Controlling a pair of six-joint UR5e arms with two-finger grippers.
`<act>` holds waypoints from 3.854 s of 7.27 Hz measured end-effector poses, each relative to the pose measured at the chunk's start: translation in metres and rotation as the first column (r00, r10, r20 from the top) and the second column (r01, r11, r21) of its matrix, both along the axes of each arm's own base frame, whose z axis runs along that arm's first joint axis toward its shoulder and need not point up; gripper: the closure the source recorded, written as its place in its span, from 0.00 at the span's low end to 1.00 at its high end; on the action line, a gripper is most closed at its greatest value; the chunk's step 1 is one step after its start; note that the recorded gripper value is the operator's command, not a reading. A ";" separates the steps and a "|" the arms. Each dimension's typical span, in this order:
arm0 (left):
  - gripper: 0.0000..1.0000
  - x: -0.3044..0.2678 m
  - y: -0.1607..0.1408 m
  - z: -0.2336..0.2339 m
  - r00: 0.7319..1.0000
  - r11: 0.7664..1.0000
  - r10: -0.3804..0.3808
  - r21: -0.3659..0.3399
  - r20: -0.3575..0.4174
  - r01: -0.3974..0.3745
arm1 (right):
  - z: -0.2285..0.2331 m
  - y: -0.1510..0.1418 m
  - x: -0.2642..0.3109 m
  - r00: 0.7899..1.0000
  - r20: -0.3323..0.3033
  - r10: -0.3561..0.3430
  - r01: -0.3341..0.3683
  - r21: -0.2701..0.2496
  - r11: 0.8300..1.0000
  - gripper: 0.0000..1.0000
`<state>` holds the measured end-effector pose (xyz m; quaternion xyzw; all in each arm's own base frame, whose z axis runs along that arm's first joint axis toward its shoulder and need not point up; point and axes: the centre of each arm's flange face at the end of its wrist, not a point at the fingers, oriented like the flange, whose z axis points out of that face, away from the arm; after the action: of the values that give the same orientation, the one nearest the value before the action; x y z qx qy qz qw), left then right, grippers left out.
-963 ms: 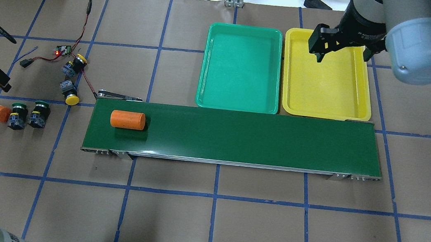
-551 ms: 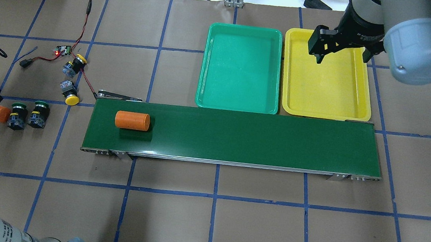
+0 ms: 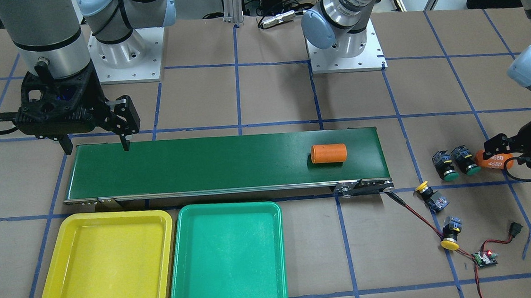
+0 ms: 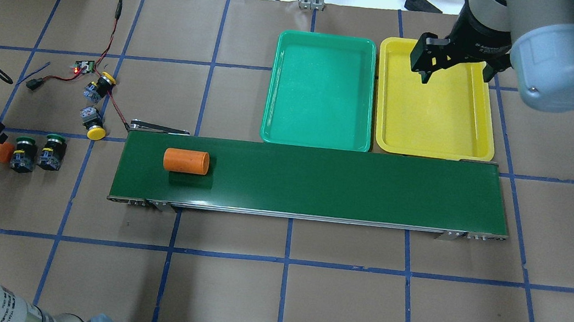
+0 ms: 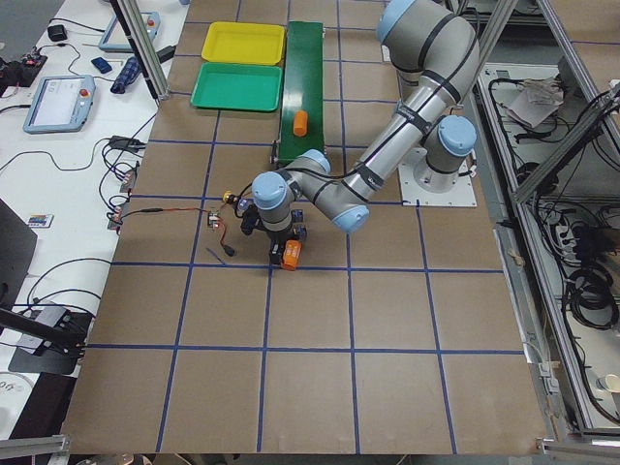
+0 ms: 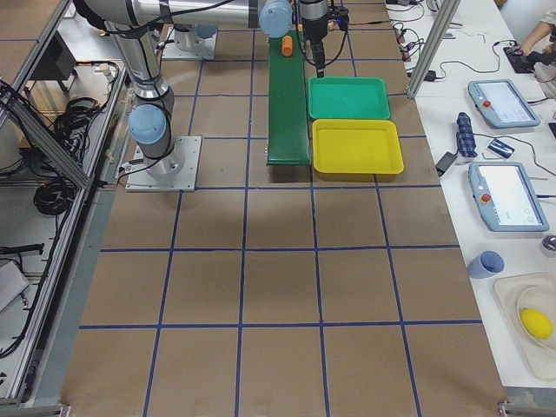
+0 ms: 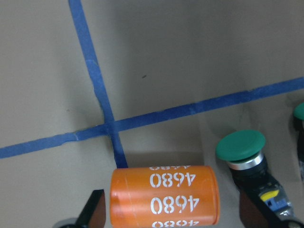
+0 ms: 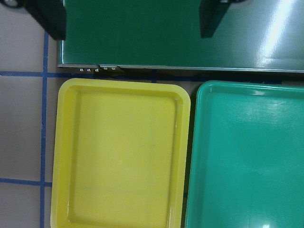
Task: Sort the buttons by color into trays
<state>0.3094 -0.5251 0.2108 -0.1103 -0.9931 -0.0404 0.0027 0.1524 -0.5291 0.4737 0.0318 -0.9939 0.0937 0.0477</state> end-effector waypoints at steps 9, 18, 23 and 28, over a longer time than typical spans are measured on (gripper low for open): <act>0.00 0.006 0.002 -0.015 1.000 0.999 0.007 0.040 0.009 -0.007 | -0.001 -0.001 0.000 1.000 -0.002 0.000 0.000 -0.002 1.000 0.00; 1.00 0.010 0.004 -0.036 1.000 0.996 0.016 0.084 0.004 -0.016 | -0.002 -0.002 -0.001 1.000 -0.008 0.003 -0.003 -0.001 1.000 0.00; 1.00 -0.035 -0.011 0.052 0.998 0.997 0.068 0.032 0.008 -0.068 | -0.002 -0.002 -0.001 1.000 -0.009 0.003 -0.003 0.001 1.000 0.00; 1.00 -0.231 -0.025 0.139 0.965 0.963 0.260 0.082 -0.030 -0.257 | -0.002 -0.002 0.000 1.000 -0.005 0.004 -0.004 0.000 1.000 0.00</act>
<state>0.0787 -0.5500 0.3498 0.0194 -0.9964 -0.0760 0.0322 0.1521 -0.5309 0.4713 0.0339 -0.9937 0.0939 0.0501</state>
